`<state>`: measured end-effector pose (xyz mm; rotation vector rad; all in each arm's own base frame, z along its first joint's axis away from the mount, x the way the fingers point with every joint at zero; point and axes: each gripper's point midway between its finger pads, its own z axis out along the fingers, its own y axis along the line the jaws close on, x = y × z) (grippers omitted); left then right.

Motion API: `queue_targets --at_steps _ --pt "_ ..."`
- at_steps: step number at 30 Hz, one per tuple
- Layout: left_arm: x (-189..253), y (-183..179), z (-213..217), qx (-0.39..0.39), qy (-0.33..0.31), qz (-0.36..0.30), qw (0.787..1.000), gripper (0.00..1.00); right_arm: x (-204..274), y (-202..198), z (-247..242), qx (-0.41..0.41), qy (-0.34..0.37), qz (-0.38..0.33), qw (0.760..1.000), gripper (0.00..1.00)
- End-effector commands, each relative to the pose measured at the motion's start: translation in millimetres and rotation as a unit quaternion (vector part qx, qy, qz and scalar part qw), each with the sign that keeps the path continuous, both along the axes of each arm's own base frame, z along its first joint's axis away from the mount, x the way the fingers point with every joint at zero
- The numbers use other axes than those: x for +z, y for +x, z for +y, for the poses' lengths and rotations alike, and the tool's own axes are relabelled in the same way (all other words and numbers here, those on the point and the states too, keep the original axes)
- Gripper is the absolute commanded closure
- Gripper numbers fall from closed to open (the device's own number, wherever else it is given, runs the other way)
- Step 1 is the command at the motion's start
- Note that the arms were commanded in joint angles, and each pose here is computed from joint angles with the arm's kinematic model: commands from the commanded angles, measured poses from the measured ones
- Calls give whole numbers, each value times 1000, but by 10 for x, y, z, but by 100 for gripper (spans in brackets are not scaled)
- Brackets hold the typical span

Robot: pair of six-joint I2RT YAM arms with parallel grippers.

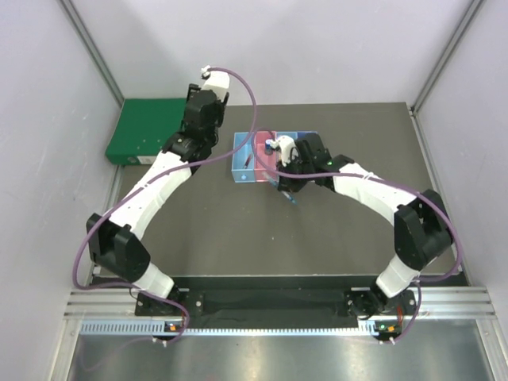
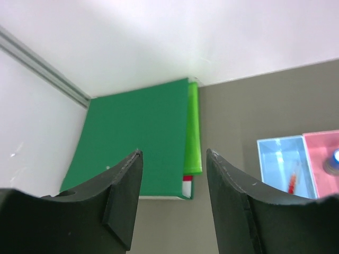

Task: Sort the stationery into containers
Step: Pick up the pen from the center of the board, then place the pen in the storage box.

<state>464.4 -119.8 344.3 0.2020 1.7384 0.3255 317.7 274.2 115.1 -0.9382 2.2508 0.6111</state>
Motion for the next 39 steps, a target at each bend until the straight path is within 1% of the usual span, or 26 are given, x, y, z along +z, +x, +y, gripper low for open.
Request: queue_targets --at_steps 1,2,3,4,5,6,7,8,9,10,11,13,14,16,17,18,20,24,30,39 --pt "486 -164 286 52 -10 -82 995 43 620 362 347 -10 69 -56 996 100" --pt "559 -179 303 55 -12 -96 994 43 577 434 398 -27 75 -42 996 100" --pt "558 -189 338 64 -11 -101 993 42 725 538 472 -35 90 -55 994 100" --pt "606 -221 352 65 -15 -107 992 42 745 603 507 -53 100 -47 992 100" --pt "605 -233 365 67 -14 -108 992 42 672 665 560 -61 101 -37 992 100" --pt "618 -242 370 67 -16 -111 991 43 808 764 631 -67 118 -45 990 100" --pt "650 -269 408 74 -17 -116 990 43 820 812 679 -79 128 -38 988 100" --pt "674 -279 422 77 -14 -120 990 43 737 858 743 -84 129 -28 988 100" --pt "662 -290 449 82 -11 -122 989 42 844 944 804 -88 143 -37 985 100" --pt "755 -325 488 92 -18 -141 986 42 850 970 858 -94 151 -30 984 100" --pt "781 -340 514 94 -11 -146 985 41 742 1018 910 -97 150 -20 984 100" --pt "839 -397 548 97 -14 -161 982 41 850 1106 1009 -105 173 -20 979 100" --pt "853 -412 559 96 -13 -164 982 41 782 1132 1064 -106 175 -13 979 100" --pt "850 -439 574 97 -14 -164 982 41 884 1205 1152 -109 194 -17 975 100" --pt "845 -452 574 97 -16 -162 982 41 815 1239 1185 -111 195 -11 974 100" --pt "820 -446 570 96 -14 -159 982 41 877 1266 1226 -111 204 -14 973 100" --pt "825 -465 589 98 -15 -160 982 41 825 1297 1287 -117 216 1 969 100" --pt "816 -477 583 95 -12 -159 983 41 869 1396 1419 -117 244 5 963 100" --pt "783 -459 588 93 -5 -156 983 41 761 1572 1506 -124 253 3 959 100" --pt "775 -412 533 79 -2 -152 985 41 466 1796 1469 -145 246 4 958 100"
